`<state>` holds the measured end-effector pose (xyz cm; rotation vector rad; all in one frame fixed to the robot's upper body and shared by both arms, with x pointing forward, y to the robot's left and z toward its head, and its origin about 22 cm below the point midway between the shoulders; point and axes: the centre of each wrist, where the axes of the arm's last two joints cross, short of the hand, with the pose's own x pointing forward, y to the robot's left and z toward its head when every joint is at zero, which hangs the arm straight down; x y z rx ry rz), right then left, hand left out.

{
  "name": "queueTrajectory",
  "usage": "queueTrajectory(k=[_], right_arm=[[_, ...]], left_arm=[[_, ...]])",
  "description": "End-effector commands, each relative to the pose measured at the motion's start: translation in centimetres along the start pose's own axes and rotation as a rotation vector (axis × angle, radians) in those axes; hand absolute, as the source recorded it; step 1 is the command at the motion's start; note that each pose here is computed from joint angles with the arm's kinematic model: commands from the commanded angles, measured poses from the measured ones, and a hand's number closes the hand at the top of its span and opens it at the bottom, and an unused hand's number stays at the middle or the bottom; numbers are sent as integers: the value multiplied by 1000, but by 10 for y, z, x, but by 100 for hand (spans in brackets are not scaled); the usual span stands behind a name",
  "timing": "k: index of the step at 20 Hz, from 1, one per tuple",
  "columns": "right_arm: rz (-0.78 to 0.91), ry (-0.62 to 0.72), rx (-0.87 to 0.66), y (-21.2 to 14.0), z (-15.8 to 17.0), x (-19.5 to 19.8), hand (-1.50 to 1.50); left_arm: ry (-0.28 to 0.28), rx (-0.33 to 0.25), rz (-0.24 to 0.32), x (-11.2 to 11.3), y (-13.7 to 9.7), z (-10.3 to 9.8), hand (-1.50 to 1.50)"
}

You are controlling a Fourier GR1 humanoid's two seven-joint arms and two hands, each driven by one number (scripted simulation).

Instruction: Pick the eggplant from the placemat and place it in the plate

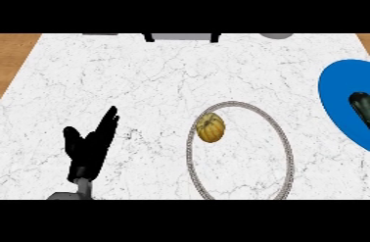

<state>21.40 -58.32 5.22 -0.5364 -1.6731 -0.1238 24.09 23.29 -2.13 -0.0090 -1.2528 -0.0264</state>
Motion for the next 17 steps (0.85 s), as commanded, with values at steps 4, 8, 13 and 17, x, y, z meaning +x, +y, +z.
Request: queueTrajectory(k=[4,8,13,17], right_arm=[[18,-15,115,-36,40,-8,-150],[89,-12,136,-44,50,-10,-150],[102,3,150,-51,70,-19,-150],[127,37,151,-67,83,-16,-150]], left_arm=[[40,2,11,-20,11,1,0],[54,-4,-1,-23,2,5,0],[55,7,11,-9,8,1,0],[64,5,3,-21,9,5,0]])
